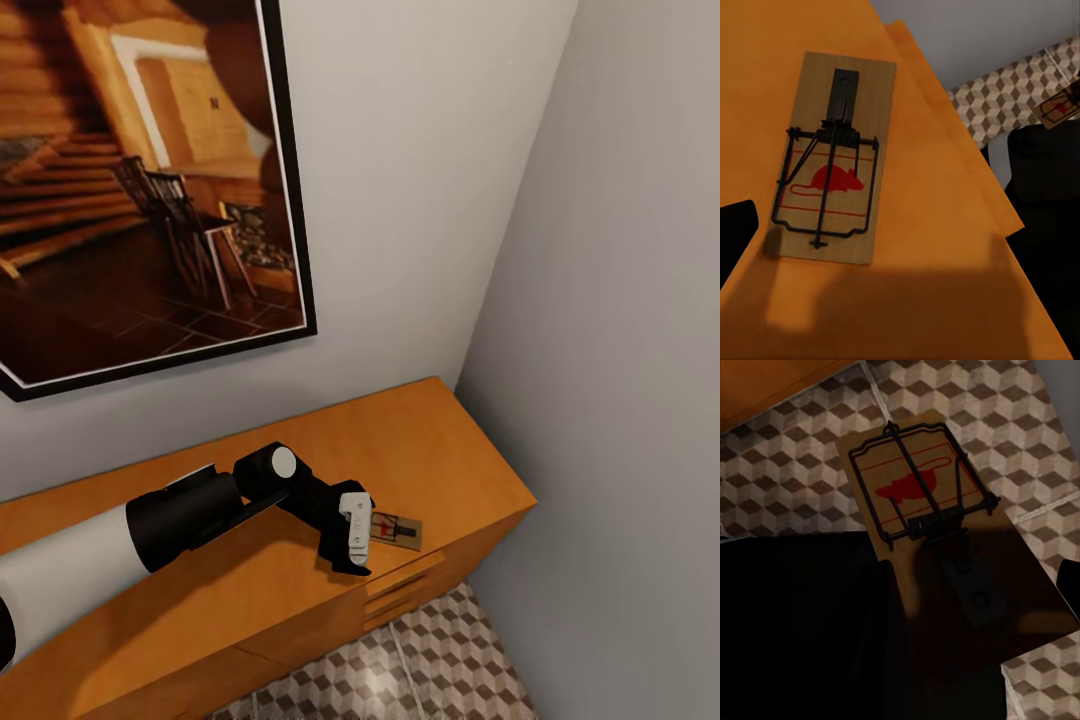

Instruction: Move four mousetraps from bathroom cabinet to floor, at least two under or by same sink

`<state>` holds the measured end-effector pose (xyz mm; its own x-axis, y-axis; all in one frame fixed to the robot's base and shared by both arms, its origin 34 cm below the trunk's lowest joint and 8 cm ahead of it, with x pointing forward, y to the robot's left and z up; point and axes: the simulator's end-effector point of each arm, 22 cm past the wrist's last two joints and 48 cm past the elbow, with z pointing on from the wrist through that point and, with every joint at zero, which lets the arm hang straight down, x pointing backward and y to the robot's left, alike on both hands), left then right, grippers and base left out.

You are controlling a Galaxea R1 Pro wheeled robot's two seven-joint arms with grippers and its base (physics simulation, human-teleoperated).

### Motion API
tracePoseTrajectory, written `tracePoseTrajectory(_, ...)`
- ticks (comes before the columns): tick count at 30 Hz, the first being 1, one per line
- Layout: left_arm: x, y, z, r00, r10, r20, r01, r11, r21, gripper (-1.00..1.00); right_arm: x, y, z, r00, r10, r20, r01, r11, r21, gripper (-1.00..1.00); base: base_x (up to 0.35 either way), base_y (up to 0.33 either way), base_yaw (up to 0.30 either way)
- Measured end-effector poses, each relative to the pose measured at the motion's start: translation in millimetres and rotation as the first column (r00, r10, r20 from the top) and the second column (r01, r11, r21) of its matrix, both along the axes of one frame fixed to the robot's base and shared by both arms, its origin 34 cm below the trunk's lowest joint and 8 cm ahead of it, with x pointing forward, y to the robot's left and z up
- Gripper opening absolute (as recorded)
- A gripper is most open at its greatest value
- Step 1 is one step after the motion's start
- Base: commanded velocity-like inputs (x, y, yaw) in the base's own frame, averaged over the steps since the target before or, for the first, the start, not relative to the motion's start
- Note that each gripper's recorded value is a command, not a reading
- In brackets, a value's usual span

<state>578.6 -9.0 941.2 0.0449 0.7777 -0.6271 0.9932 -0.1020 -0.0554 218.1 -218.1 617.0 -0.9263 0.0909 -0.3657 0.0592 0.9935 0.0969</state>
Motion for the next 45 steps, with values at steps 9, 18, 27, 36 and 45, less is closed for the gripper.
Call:
tracePoseTrajectory(9, -0.3, 0.3, -0.9, 1.0, 0.0, -0.001, 0.0, 1.0, 0.001, 1.0, -0.4, 0.5, -0.1, 1.0, 0.001, -0.001, -0.001, 1.0, 0.002, -1.0, 0.0, 0.0, 0.0)
tracePoseTrajectory(18, -0.2, 0.8, -1.5, 1.0, 0.001, -0.002, 0.0, 1.0, 0.003, 1.0, -0.4, 0.9, 0.0, 1.0, 0.001, -0.001, -0.001, 1.0, 0.003, -1.0, 0.0, 0.0, 0.0)
tracePoseTrajectory(27, 0.1, 1.3, -1.9, 1.0, 0.002, -0.003, -0.002, 1.0, 0.004, 1.0, -0.4, 0.8, 0.0, 1.0, 0.001, -0.001, -0.001, 1.0, 0.002, -1.0, 0.0, 0.0, 0.0)
tracePoseTrajectory(36, -0.1, 0.7, -1.7, 1.0, 0.001, -0.003, -0.001, 1.0, 0.003, 1.0, -0.4, 0.8, 0.0, 1.0, 0.001, -0.001, -0.001, 1.0, 0.002, -1.0, 0.0, 0.0, 0.0)
tracePoseTrajectory(45, -1.4, -3.5, -0.2, 1.0, -0.004, -0.002, 0.004, 1.0, -0.003, 1.0, -0.4, 1.1, 0.0, 1.0, 0.001, -0.001, -0.001, 1.0, 0.003, -1.0, 0.0, 0.0, 0.0)
